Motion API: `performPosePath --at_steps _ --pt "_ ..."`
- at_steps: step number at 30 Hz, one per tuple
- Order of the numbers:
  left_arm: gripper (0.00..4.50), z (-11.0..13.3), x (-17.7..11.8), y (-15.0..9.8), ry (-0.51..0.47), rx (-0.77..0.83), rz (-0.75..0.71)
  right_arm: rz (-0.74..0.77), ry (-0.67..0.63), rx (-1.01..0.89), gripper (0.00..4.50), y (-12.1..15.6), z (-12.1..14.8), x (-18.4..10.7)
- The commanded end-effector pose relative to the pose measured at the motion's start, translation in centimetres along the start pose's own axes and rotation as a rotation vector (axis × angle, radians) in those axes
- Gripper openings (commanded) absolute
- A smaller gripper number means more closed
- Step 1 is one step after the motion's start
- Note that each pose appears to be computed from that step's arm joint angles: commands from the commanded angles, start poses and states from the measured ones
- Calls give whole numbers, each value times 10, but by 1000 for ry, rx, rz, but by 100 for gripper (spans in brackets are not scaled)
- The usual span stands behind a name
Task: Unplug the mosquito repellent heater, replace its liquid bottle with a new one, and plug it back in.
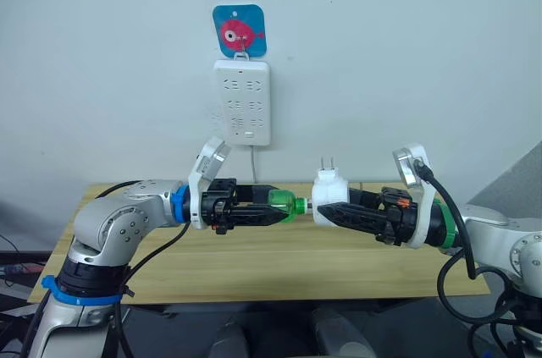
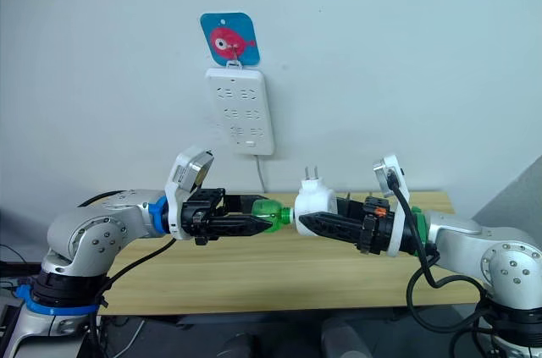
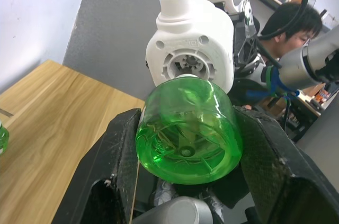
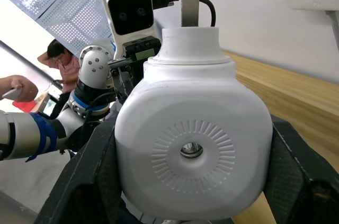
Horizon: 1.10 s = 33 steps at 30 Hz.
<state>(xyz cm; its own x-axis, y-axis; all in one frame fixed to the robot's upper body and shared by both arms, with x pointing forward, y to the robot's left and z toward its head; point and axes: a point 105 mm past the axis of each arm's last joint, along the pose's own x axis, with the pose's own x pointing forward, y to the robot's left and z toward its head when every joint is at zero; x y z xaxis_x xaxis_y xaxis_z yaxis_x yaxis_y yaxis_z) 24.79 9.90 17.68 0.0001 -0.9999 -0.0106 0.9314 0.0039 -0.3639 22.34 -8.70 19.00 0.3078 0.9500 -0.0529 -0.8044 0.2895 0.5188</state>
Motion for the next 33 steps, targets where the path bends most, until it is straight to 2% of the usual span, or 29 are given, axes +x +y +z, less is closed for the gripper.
performPosePath --at_steps 1,7,18,27,33 --pt "235 17 1 -8 -49 29 -44 44 3 -2 299 10 -1 2" --pt "235 20 1 -10 -65 -4 -65 62 11 9 299 12 -2 2" --pt "234 9 6 -8 -14 11 -62 77 -7 23 299 15 2 4" --pt "234 7 12 -4 -45 19 -44 82 -30 36 299 19 3 10" --pt "234 1 15 -6 -11 31 -65 85 12 16 299 22 -1 15"
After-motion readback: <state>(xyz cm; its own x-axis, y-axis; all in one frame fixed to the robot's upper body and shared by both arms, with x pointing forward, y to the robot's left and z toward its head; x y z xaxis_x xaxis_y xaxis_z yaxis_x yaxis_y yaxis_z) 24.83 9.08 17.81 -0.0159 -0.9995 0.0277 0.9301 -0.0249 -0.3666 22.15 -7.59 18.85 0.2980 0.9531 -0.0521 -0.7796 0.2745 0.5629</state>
